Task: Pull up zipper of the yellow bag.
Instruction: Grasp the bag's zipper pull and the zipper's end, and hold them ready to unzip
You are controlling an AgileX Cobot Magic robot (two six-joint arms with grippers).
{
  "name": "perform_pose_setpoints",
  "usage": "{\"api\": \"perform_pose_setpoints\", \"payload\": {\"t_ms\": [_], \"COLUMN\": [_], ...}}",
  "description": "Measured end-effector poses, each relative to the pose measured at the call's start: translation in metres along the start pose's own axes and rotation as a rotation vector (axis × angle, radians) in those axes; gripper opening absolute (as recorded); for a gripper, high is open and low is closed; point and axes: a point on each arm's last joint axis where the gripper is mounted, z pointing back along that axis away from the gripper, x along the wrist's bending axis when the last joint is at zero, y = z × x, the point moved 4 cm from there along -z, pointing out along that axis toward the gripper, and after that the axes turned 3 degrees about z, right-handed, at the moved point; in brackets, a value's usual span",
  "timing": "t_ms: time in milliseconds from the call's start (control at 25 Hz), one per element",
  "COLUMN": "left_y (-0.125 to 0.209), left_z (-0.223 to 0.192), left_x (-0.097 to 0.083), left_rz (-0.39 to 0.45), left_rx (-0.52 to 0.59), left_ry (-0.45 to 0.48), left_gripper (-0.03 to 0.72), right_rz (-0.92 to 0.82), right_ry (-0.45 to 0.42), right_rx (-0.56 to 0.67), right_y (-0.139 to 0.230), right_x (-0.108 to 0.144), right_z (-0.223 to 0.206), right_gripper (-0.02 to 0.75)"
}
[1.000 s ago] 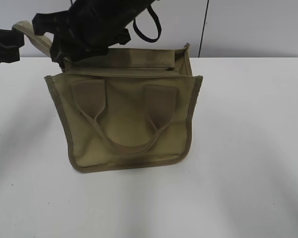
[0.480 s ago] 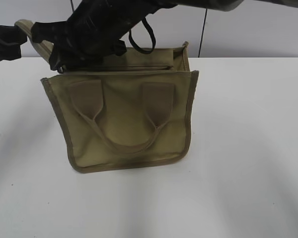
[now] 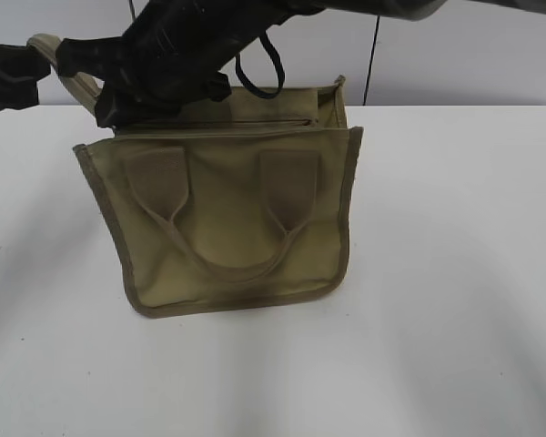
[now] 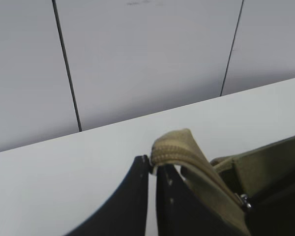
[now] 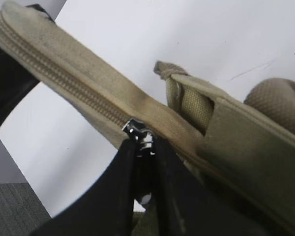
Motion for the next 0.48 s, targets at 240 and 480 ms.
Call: {"api": "perform_pose_setpoints", "payload": {"t_ms": [240, 480], "left_y": [0.003, 0.015], "left_z": [0.0, 0.001], "left_x": [0.003, 0.012], "left_rz": [0.0, 0.002], "left_rx": [0.024, 0.113], "left_ry": [-0.019, -0.092], "left_gripper": [0.002, 0.002], "right_rz": [0.016, 0.065], "right_ry": [-0.005, -0.021], "right_rx": [0.01, 0.017], "right_y": [0.001, -0.004], "right_x": [0.002, 0.008], "right_z": [0.003, 0.022], "right_gripper": [0.071, 0.071]}}
